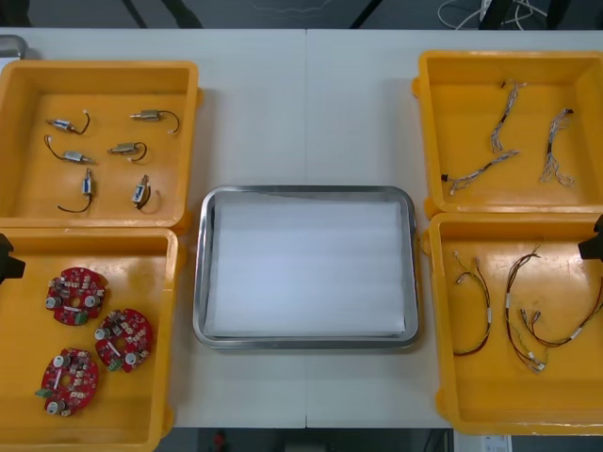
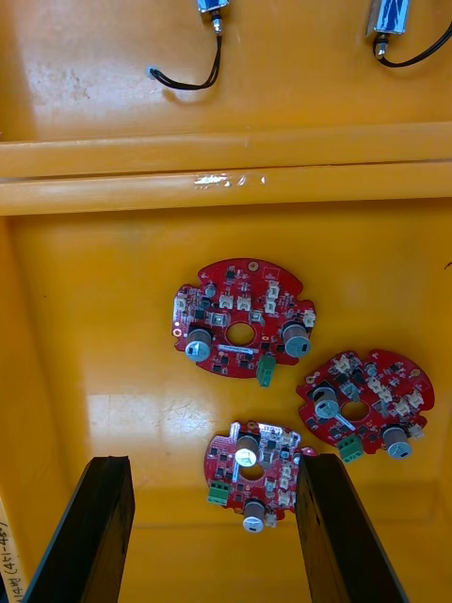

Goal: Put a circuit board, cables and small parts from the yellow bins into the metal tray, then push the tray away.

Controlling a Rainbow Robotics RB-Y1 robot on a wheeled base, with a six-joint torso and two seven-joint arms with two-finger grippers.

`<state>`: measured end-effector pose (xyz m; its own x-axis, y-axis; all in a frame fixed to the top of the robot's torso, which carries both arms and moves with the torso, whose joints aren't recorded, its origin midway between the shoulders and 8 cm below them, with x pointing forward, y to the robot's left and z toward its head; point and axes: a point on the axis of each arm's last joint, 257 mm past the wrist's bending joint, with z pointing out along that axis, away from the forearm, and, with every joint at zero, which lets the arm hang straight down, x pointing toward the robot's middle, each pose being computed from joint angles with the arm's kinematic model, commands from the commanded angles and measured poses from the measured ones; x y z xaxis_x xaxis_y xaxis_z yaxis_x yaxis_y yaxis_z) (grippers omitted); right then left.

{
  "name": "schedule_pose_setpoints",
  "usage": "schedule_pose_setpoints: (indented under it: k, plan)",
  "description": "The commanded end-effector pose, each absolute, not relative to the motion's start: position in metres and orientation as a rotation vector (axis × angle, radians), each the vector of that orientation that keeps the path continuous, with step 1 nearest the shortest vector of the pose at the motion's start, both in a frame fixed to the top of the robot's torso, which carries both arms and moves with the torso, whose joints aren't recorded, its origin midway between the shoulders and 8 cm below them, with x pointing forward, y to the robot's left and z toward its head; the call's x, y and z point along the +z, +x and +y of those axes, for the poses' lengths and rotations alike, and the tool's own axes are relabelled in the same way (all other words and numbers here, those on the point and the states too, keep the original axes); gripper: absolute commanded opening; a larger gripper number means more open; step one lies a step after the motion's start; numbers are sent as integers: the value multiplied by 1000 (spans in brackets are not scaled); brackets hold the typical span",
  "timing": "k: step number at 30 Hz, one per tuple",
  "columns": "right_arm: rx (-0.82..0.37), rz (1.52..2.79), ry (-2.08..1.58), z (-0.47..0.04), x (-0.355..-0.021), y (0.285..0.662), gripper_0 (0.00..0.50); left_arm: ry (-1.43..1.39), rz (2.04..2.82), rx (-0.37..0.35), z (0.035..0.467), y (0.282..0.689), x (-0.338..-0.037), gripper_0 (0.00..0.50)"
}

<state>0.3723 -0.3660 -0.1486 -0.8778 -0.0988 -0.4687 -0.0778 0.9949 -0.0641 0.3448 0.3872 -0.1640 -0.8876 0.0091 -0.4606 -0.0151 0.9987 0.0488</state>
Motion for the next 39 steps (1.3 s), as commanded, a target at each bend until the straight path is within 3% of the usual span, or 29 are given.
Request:
schedule_pose_setpoints:
  k: [1, 39]
  plan:
    - [-113, 2619, -90, -381, -132, 375, 500, 22, 2660, 134, 397, 338, -157, 500]
    - [-113, 2619, -90, -381, -132, 375, 500, 22, 2660, 134, 397, 338, -157, 500]
